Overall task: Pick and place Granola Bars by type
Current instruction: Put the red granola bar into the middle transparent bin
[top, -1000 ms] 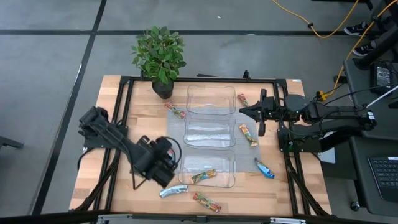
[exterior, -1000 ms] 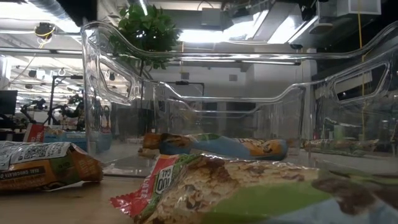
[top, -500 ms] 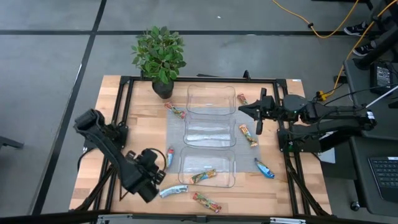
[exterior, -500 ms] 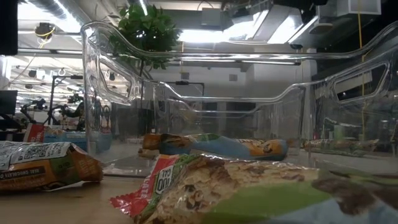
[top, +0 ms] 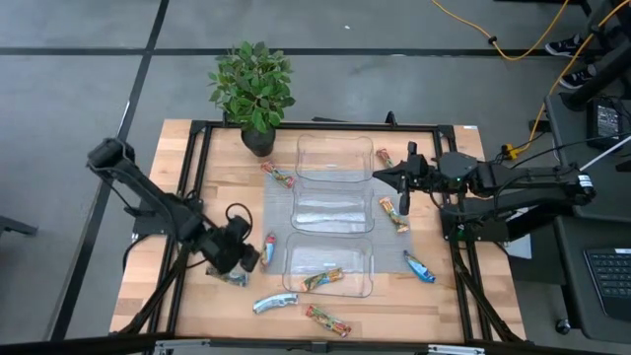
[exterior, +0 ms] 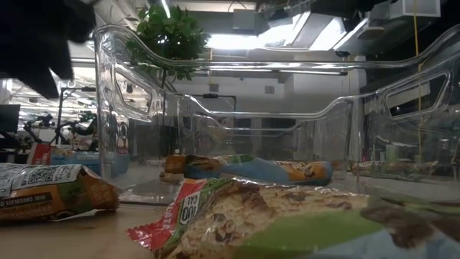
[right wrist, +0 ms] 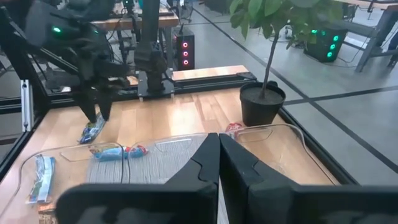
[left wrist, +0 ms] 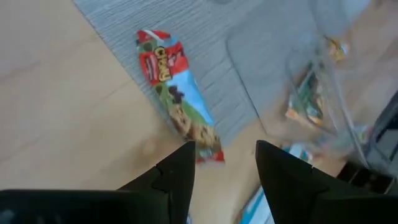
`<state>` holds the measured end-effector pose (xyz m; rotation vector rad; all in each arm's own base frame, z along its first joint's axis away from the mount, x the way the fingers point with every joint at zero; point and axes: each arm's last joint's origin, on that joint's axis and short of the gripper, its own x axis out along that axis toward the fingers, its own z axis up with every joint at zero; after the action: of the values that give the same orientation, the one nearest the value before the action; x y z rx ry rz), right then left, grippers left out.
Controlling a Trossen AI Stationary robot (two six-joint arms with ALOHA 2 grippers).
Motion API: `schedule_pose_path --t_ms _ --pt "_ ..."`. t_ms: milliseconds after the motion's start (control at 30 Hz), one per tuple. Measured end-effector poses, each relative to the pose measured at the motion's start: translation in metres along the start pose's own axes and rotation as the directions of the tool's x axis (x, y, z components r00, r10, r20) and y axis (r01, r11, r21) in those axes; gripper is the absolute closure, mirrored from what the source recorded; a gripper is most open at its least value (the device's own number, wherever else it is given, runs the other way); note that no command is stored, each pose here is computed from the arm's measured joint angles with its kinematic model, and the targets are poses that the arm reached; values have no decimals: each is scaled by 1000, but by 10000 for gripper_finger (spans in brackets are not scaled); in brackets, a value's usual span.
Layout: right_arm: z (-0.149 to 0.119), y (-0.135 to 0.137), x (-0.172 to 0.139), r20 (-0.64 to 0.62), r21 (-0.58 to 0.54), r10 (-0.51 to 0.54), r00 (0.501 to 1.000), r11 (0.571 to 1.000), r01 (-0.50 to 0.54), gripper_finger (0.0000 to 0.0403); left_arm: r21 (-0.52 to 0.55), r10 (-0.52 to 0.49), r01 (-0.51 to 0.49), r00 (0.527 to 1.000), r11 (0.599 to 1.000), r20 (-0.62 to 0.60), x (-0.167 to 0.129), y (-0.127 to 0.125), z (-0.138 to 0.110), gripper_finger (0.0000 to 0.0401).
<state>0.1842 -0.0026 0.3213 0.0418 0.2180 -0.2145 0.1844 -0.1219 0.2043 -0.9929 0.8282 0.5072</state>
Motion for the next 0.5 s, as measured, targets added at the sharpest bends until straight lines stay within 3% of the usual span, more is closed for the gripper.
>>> schedule_pose_path --t_ms 133,300,500 --pt "0 0 0 0 0 1 1000 1000 -1 395 -3 -10 10 1000 1000 12 18 6 8 235" --pt "-1 0 0 -8 -2 1 1000 1000 -1 395 33 62 -64 997 997 47 35 8 17 222" --pt "-3 0 0 -31 -7 -1 1000 1000 1 395 48 97 -95 994 994 -51 58 9 23 183"
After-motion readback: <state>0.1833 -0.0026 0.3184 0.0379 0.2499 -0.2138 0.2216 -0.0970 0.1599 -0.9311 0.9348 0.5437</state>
